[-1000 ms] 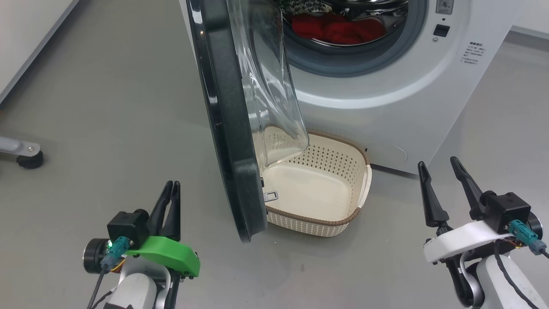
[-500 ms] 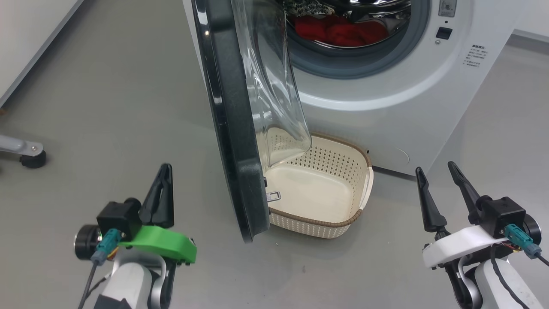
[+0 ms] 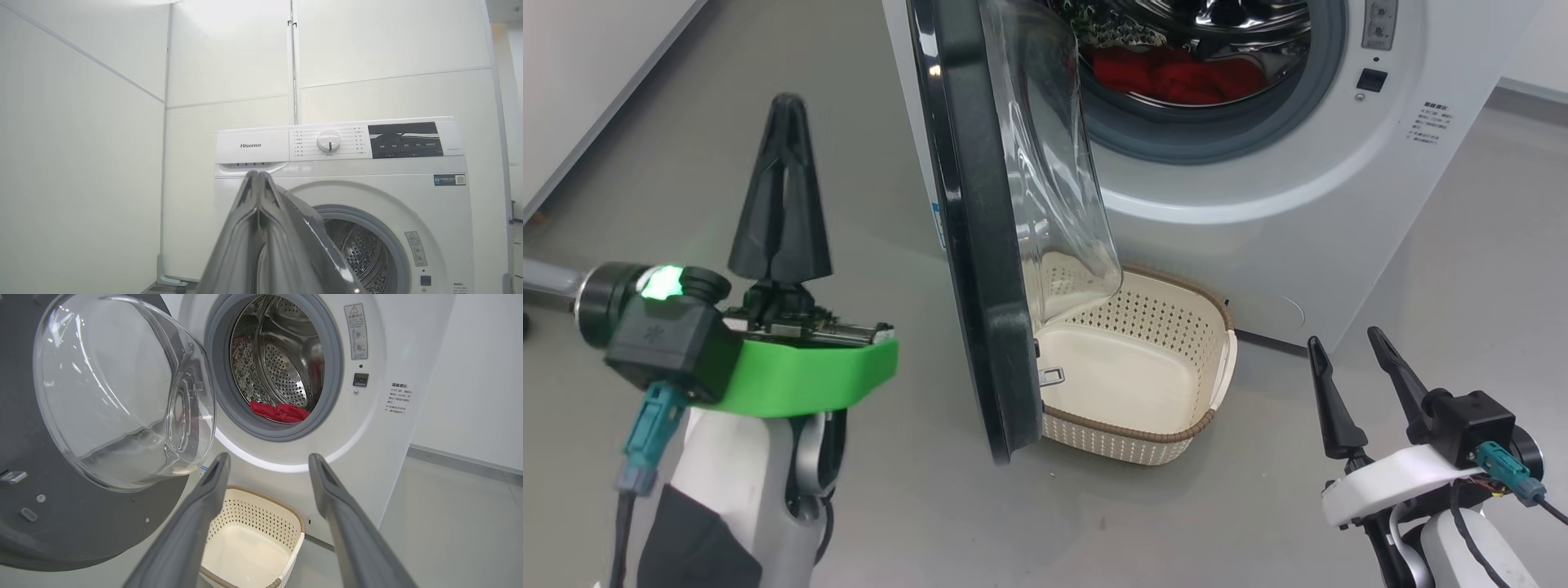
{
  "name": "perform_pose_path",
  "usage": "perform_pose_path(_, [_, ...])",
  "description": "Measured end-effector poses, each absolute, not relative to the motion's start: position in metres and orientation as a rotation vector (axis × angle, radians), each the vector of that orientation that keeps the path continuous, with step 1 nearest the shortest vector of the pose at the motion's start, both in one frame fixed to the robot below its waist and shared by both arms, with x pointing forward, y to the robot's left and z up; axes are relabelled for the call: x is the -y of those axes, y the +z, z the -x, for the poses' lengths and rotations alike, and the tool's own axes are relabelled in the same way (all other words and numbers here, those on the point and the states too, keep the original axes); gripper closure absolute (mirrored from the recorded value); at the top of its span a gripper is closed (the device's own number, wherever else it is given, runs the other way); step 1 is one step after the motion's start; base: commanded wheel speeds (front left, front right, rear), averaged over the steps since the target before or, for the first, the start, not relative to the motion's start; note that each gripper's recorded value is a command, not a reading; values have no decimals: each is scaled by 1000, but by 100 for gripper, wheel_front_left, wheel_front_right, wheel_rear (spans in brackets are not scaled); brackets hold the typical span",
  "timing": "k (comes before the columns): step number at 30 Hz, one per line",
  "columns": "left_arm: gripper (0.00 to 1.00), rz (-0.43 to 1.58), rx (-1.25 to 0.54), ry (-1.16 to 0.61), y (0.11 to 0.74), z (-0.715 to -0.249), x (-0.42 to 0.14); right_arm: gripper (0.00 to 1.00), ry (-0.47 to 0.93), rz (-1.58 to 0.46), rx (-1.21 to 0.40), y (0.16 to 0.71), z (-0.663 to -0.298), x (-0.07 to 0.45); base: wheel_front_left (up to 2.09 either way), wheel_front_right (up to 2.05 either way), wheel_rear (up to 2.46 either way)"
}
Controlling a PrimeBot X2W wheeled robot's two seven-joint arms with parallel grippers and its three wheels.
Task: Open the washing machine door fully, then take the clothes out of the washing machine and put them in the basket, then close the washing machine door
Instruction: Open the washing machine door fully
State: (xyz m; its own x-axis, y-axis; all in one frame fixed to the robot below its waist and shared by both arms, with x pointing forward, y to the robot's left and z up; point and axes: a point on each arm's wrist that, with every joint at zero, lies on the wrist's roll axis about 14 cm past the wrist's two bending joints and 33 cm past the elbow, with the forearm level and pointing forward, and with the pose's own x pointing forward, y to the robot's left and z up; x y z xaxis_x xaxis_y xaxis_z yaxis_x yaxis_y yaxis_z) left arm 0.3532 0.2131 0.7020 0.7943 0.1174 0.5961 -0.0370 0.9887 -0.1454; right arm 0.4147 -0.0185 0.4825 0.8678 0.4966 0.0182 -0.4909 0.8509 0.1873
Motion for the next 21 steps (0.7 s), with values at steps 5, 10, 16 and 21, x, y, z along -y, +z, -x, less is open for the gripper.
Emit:
perform_pose_path(5, [100, 121, 743, -76, 732, -341, -172, 0, 522, -189, -26, 484, -413, 17, 0, 0, 0])
perform_pose_path(10, [100, 149, 745, -252, 733, -335, -126, 0, 520, -195, -25, 485, -411, 18, 0, 0, 0])
perform_pose_path(16, [100, 214, 587, -435, 694, -332, -71, 0, 514, -193, -31, 483, -408, 21, 0, 0, 0])
perform_pose_path(21, [100, 251, 447, -497, 660, -331, -47, 0, 511, -183, -35, 480, -408, 25, 0, 0, 0])
